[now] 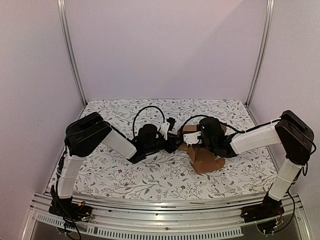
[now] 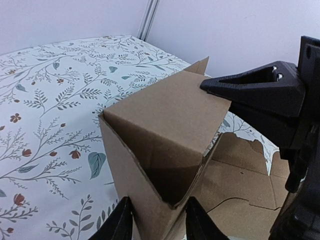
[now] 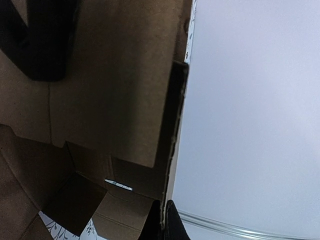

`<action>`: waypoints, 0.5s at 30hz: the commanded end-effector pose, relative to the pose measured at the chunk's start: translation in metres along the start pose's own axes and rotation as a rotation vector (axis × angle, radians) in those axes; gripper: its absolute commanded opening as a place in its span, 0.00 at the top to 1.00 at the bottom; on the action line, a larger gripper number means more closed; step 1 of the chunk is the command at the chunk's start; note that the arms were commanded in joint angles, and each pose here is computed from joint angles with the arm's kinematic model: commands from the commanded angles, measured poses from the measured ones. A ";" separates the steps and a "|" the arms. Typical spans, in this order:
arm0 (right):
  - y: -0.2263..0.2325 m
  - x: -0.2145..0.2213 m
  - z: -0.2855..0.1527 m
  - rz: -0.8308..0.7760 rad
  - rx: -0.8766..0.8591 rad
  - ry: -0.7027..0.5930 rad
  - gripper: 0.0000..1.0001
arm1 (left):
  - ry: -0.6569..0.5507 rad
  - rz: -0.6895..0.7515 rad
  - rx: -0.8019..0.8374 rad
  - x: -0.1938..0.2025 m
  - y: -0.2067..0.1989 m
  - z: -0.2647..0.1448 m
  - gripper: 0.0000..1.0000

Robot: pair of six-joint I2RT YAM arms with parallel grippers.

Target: Fold the paper box

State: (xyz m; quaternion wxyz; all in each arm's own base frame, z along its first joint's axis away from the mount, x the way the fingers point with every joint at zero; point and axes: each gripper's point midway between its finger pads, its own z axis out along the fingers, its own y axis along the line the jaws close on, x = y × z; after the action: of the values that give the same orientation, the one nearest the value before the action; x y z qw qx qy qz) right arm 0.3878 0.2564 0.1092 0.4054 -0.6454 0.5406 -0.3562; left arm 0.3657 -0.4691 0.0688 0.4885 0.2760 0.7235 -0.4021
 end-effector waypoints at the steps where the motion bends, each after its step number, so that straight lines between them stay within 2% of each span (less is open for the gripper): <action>1: 0.048 -0.037 -0.013 -0.088 -0.181 -0.177 0.99 | -0.113 -0.003 0.150 -0.041 -0.027 -0.005 0.65; 5: 0.044 -0.037 -0.015 -0.076 -0.194 -0.171 0.99 | -0.081 0.037 0.214 -0.038 -0.038 0.000 0.61; 9: 0.031 -0.040 -0.016 -0.019 -0.199 -0.166 0.99 | 0.030 0.095 0.235 -0.021 -0.053 0.019 0.59; 11: 0.029 -0.040 -0.017 -0.012 -0.207 -0.163 0.99 | 0.056 0.124 0.199 -0.014 -0.052 0.025 0.61; 15: 0.032 -0.038 -0.018 -0.018 -0.227 -0.157 0.99 | 0.014 0.132 0.130 -0.017 -0.044 0.024 0.66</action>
State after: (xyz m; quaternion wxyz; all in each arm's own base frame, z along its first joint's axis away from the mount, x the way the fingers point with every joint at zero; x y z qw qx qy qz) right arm 0.3861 0.2515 0.1120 0.3752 -0.6510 0.5659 -0.3394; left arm 0.3671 -0.4864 0.0728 0.4561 0.3297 0.7197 -0.4065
